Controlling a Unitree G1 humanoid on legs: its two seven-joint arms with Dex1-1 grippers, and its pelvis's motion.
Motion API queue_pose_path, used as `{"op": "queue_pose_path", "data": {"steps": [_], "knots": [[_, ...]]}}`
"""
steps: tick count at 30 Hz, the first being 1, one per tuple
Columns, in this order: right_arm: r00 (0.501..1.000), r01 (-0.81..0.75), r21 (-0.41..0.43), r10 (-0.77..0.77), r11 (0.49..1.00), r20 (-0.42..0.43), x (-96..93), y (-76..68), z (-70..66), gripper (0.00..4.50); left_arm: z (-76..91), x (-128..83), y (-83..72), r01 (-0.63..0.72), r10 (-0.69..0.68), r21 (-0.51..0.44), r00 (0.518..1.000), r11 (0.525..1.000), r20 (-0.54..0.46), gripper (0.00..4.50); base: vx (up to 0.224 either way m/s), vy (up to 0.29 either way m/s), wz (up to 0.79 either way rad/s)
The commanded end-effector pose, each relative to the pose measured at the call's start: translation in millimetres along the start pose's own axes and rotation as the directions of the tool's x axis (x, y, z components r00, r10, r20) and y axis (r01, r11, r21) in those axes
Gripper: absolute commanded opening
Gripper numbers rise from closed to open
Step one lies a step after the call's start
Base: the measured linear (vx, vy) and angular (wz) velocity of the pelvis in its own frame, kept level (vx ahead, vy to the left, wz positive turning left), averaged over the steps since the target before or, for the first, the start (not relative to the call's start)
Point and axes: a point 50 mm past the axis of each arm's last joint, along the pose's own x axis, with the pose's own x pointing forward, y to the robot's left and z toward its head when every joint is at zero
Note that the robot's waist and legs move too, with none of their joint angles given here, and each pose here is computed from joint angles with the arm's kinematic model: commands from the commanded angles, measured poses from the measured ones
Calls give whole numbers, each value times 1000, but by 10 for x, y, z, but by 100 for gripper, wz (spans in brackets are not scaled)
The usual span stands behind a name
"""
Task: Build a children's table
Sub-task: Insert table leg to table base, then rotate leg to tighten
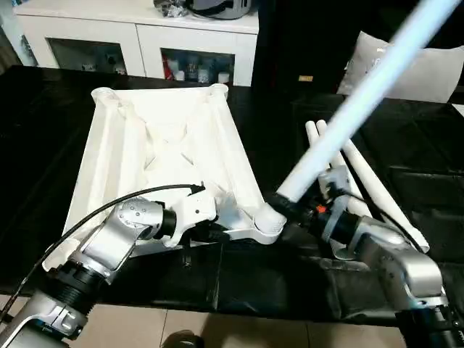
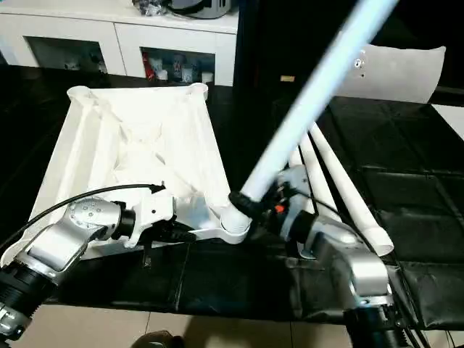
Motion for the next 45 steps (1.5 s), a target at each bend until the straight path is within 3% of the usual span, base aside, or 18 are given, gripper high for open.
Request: {"op": "queue_pose_path", "data": {"steps": [1, 6, 11, 21, 27, 32, 34, 38, 39, 45], "knots": [[977, 92, -31, -96, 995, -192, -102, -75, -335, 187, 100, -32, 30, -1, 0, 29, 999, 1000, 38, 0, 0, 0, 0], [958, 32, -149, -73, 988, -277, -68, -53, -381, 187, 101, -30, 28, 7, -8, 37, 1000, 999, 29, 0, 0, 0, 0], [927, -64, -121, 15, 991, -374, 15, -24, -443, 186, 131, -54, 66, 38, -39, 68, 999, 997, 11, 0, 0, 0, 0], [916, -133, -47, 104, 990, -387, 130, -11, -424, 186, 186, -182, 246, 26, -25, 87, 1000, 996, -3, 0, 0, 0, 0], [914, -140, -51, 109, 989, -392, 163, -12, -422, 186, 170, -256, 294, 11, -9, 83, 1000, 997, -16, 0, 0, 0, 0], [920, -91, -57, 62, 994, -388, 181, -27, -423, 186, 125, -282, 212, 7, -7, 42, 1000, 999, 9, 0, 0, 0, 0], [927, 11, -72, -38, 997, -374, 204, -58, -439, 186, 78, -299, 135, -109, 113, -78, 992, 991, 60, 0, 0, 0, 0], [927, 80, -81, -104, 994, -360, 229, -93, -436, 186, 68, -267, 56, -162, 174, -143, 982, 976, 75, 0, 0, 0, 0], [926, 136, -74, -153, 988, -346, 267, -139, -414, 186, 110, -182, -54, -153, 170, -164, 981, 974, 91, 0, 0, 0, 0], [918, 245, -50, -248, 968, -310, 393, -249, -322, 186, 239, -37, -339, -146, 165, -183, 982, 972, 92, 0, 0, 0, 0]]}}
